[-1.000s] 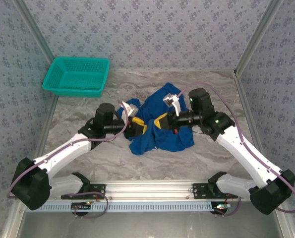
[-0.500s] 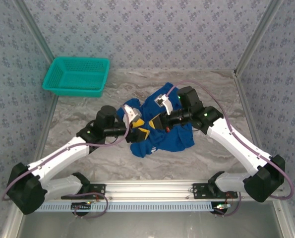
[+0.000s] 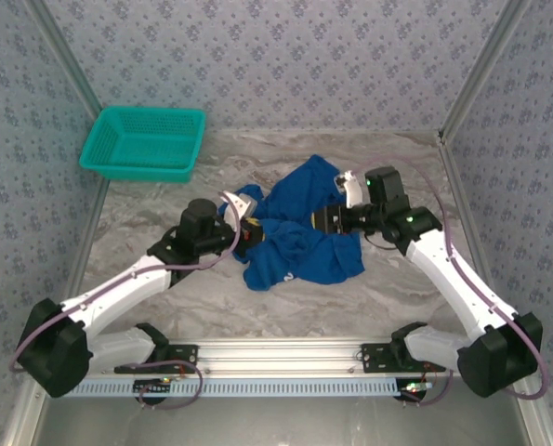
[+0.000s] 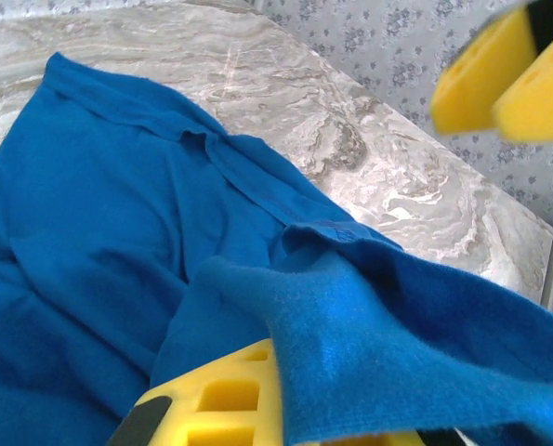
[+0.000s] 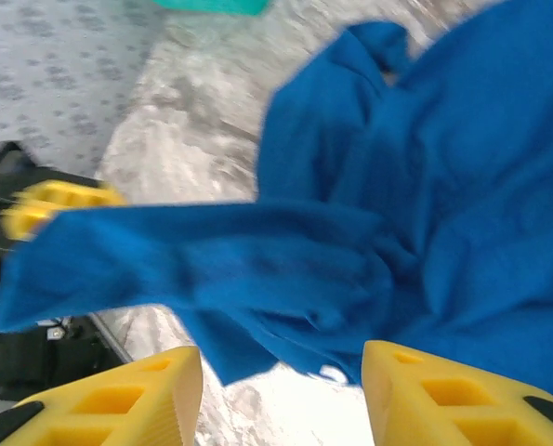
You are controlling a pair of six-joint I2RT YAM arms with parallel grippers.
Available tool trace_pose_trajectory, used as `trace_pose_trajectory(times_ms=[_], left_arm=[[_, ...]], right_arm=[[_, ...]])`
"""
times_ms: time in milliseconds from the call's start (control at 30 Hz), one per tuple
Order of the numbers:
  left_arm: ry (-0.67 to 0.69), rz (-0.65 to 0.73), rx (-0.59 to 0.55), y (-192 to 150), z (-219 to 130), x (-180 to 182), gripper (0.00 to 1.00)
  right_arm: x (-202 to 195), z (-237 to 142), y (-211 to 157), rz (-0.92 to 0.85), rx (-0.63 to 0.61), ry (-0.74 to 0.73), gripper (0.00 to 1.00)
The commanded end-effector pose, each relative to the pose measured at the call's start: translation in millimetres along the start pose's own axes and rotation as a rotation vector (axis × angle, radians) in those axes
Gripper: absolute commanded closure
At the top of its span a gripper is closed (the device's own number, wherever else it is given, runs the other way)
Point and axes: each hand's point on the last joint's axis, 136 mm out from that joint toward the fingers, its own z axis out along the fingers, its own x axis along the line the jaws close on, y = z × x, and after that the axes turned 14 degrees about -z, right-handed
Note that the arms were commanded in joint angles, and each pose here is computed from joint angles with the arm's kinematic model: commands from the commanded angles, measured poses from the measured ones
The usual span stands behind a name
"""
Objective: Fold the inside-out t-shirt
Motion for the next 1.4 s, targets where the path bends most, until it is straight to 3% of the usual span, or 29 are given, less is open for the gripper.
trace_pose_trajectory(times_ms=[0,300,533,633,833,967,1133,1233,1367], left_arm=[[-0.028,-0.026,-0.073,15.1,-9.2,-8.2,1.0],[-0.019,-0.037,-0.074,12.4,-12.7,-5.8,1.0],[0.017,-0.042,-0.079,7.6,-15.9,2.4,1.0],[0.055,-0.043,-0.088,8.3,-18.1,8.5,1.0],[0.216,-0.078,-0.073,-5.0,-17.9,43.1,1.0],[0.308,-0.109,-0.018,-24.8,-15.4,65.7,1.0],[0.323,-0.132,0.041,-41.4,-7.7,74.5,0.96],[0.308,-0.135,0.092,-50.9,-1.1,74.8,0.94],[0.312,-0.142,0.175,-67.6,2.4,78.1,0.77]], right_arm=[[-11.4,22.3,-15.1,0.103,0.002,-0.011,0.44],[0.5,73.4,-10.2,0.178,-0.083,0.258,0.26],[22.5,92.0,10.1,0.195,-0.125,0.413,0.25],[32.1,93.6,14.2,0.215,-0.139,0.473,0.33],[40.8,75.4,28.4,0.197,-0.196,0.497,0.68],[46.5,60.5,35.9,0.133,-0.223,0.463,0.86],[46.3,59.2,32.0,0.084,-0.2,0.429,0.95],[36.1,63.3,22.4,0.04,-0.136,0.327,0.95],[15.8,62.1,7.2,-0.073,-0.044,0.125,0.97]])
